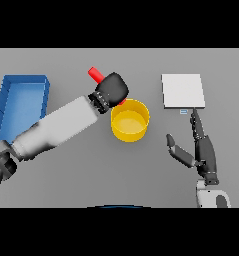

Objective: Pick up the red beaker and tilt it to pour out 1 green nut into yellow bowl. Pick up the yellow bowl and place it on the metallic measuring scale.

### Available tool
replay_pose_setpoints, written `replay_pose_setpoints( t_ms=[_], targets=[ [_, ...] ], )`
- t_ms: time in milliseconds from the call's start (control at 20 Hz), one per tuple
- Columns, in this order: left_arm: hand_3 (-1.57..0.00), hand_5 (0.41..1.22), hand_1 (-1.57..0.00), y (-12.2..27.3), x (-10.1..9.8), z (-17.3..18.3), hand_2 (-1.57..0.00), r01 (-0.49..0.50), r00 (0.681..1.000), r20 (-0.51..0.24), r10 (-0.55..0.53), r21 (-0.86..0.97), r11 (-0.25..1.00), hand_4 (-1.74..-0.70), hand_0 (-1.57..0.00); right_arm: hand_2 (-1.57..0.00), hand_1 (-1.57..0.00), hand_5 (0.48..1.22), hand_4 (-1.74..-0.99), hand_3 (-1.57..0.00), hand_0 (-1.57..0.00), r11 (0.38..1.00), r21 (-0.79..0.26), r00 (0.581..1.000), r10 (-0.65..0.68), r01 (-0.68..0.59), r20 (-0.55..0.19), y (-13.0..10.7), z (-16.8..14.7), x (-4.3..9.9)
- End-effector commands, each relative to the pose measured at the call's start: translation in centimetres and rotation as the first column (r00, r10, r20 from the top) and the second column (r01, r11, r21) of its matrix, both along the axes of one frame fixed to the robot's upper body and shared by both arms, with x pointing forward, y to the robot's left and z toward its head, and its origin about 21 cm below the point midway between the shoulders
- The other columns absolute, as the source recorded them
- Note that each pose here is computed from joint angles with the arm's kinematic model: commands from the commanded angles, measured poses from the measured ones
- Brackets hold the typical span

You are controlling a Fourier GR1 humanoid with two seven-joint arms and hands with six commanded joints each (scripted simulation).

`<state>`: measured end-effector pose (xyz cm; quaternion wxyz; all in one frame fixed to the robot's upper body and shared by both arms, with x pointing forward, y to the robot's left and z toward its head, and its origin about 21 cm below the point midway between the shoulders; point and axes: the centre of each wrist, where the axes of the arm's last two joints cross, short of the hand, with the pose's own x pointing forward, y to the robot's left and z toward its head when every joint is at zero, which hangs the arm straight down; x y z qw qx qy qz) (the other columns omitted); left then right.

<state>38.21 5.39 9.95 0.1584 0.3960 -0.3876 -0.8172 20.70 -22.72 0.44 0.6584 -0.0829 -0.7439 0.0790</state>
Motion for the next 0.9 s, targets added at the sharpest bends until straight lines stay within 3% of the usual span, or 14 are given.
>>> replay_pose_setpoints(
  t_ms=[0,300,750,850],
  targets=[
    [-1.54,1.22,-1.57,-0.2,0.1,0.5,-1.57,0.019,1.0,0.014,-0.019,0.034,0.999,-1.74,-1.57,0.0,0.0,0.631,-1.291,0.0,0.0,1.0,-0.005,1.0,0.0,0.0,-0.002,0.4,-0.2,-0.3],
    [-1.56,1.221,-1.57,-1.6,0.5,0.9,-1.57,0.087,0.99,0.089,-0.107,0.198,0.976,-1.74,-1.57,0.0,0.0,0.588,-1.27,0.0,0.0,0.999,-0.032,0.999,-0.026,0.025,-0.019,0.2,-0.1,0.1],
    [-1.57,1.221,-1.57,-3.3,0.8,1.5,-1.57,0.172,0.963,0.112,-0.243,0.436,0.883,-1.73,-1.57,0.0,0.0,0.592,-1.21,0.0,0.0,0.998,-0.063,1.0,-0.014,0.014,0.01,0.2,-0.6,-0.6],
    [-1.57,1.221,-1.57,-3.5,0.9,2.1,-1.57,0.183,0.952,0.137,-0.274,0.464,0.867,-1.73,-1.57,0.0,0.0,0.594,-1.21,0.0,0.0,0.997,-0.075,0.999,-0.032,0.032,-0.004,0.2,-0.4,0.1]
  ],
)
